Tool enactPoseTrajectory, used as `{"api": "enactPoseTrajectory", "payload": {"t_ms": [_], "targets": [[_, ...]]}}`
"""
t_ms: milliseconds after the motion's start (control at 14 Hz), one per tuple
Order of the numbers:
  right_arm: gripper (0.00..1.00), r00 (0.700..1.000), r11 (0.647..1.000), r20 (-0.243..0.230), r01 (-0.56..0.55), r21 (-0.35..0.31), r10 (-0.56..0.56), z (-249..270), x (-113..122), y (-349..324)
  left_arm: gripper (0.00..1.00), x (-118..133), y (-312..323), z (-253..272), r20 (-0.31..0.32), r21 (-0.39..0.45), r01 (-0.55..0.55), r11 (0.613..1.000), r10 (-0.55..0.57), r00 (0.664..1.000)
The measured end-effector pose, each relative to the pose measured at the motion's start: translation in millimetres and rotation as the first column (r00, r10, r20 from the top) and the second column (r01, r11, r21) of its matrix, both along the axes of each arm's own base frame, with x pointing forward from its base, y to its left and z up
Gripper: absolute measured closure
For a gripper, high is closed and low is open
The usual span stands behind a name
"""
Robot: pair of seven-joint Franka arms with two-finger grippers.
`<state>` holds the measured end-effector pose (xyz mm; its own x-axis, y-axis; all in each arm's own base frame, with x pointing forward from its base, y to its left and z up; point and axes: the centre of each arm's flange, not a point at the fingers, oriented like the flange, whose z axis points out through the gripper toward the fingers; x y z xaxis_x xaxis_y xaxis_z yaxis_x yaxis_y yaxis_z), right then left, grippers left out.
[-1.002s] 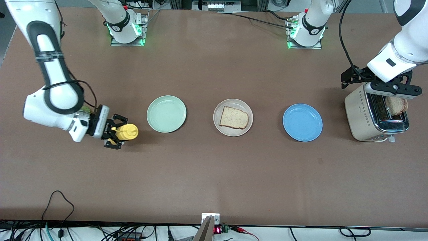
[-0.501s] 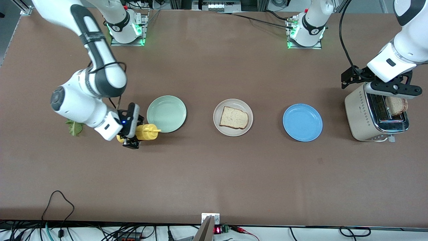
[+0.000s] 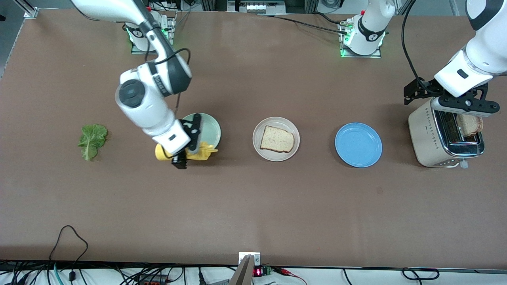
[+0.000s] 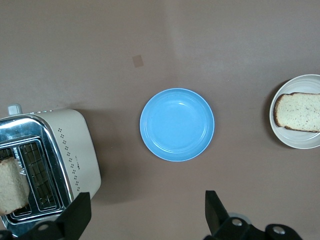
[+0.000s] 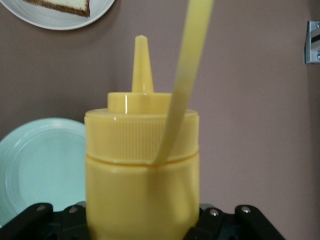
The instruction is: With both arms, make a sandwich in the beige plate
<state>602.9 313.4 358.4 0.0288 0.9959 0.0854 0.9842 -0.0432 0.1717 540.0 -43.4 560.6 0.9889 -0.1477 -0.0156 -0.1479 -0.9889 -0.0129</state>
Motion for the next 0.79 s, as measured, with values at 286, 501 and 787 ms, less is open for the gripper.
{"api": "enactPoseTrajectory", "payload": {"t_ms": [286, 501, 787], "targets": [[0.60, 0.999, 0.987, 0.054, 0.015, -0.161, -0.007, 4, -37, 65, 0.00, 0, -1, 0, -0.001, 0.000, 0.001, 1.000, -0.001, 1.000], [0.60, 0.995, 0.958, 0.095, 0.037, -0.283, -0.010, -4, -62, 110, 0.00, 0, -1, 0, -0.001, 0.000, 0.001, 1.000, -0.001, 1.000], [0.60, 0.987, 0.920, 0.161, 0.071, -0.386, -0.008, -30, -89, 166, 0.00, 0, -1, 0, -0.001, 0.000, 0.001, 1.000, -0.001, 1.000]]}}
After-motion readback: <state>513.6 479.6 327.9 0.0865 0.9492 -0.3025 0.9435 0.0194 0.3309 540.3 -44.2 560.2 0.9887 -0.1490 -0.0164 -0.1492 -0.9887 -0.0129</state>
